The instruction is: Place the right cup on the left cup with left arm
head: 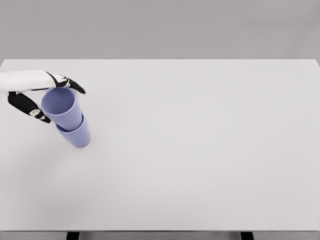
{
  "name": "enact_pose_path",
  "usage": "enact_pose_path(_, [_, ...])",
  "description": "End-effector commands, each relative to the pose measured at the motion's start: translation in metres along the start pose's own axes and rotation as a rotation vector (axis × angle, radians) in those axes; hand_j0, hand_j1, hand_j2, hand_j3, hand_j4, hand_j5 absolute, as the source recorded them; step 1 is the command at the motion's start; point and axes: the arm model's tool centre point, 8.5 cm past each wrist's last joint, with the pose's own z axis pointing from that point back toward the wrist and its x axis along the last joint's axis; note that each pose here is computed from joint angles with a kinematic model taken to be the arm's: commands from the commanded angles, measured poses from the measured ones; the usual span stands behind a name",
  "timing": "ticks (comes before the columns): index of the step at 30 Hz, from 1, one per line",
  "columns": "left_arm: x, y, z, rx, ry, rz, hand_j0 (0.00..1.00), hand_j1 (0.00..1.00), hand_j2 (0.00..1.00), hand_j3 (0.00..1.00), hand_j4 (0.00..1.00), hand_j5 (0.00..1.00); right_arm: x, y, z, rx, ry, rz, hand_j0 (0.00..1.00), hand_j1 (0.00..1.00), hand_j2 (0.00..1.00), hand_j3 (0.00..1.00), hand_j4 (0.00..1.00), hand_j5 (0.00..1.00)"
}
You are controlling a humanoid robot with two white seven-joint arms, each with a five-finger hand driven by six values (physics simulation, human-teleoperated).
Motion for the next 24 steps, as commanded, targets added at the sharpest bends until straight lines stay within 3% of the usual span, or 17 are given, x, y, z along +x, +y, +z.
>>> enact_pose_path(1, [0.000,0.002,0.001,0.007,0.000,0.004,1.00,1.00,1.00,1.00,1.00,1.00,0.000,0.000,0.000,0.001,0.000,0.001,1.00,1.00,1.00,1.00,1.00,1.00])
enact_pose_path(9, [0.001,0.003,0.001,0.010,-0.001,0.002,1.00,1.00,1.00,1.00,1.00,1.00,0.000,0.000,0.000,0.001,0.000,0.001,1.00,1.00,1.00,1.00,1.00,1.00])
enact_pose_path(12, [0.019,0.015,0.021,0.028,-0.007,-0.037,1.00,1.00,1.00,1.00,1.00,1.00,0.000,0.000,0.000,0.001,0.000,0.001,1.00,1.00,1.00,1.00,1.00,1.00])
enact_pose_path(16, [0.087,0.034,0.044,0.065,-0.143,-0.085,1.00,1.00,1.00,1.00,1.00,1.00,0.000,0.000,0.000,0.001,0.000,0.001,1.00,1.00,1.00,1.00,1.00,1.00])
enact_pose_path(20, [0.105,0.054,0.016,0.121,-0.278,-0.095,1.00,1.00,1.00,1.00,1.00,1.00,0.000,0.000,0.000,0.001,0.000,0.001,1.00,1.00,1.00,1.00,1.00,1.00])
enact_pose_path(21, [0.112,0.054,-0.005,0.123,-0.343,-0.091,1.00,1.00,1.00,1.00,1.00,1.00,0.000,0.000,0.000,0.001,0.000,0.001,1.00,1.00,1.00,1.00,1.00,1.00])
enact_pose_path(24, [0.121,0.051,-0.031,0.118,-0.425,-0.079,1.00,1.00,1.00,1.00,1.00,1.00,0.000,0.000,0.000,0.001,0.000,0.001,1.00,1.00,1.00,1.00,1.00,1.00])
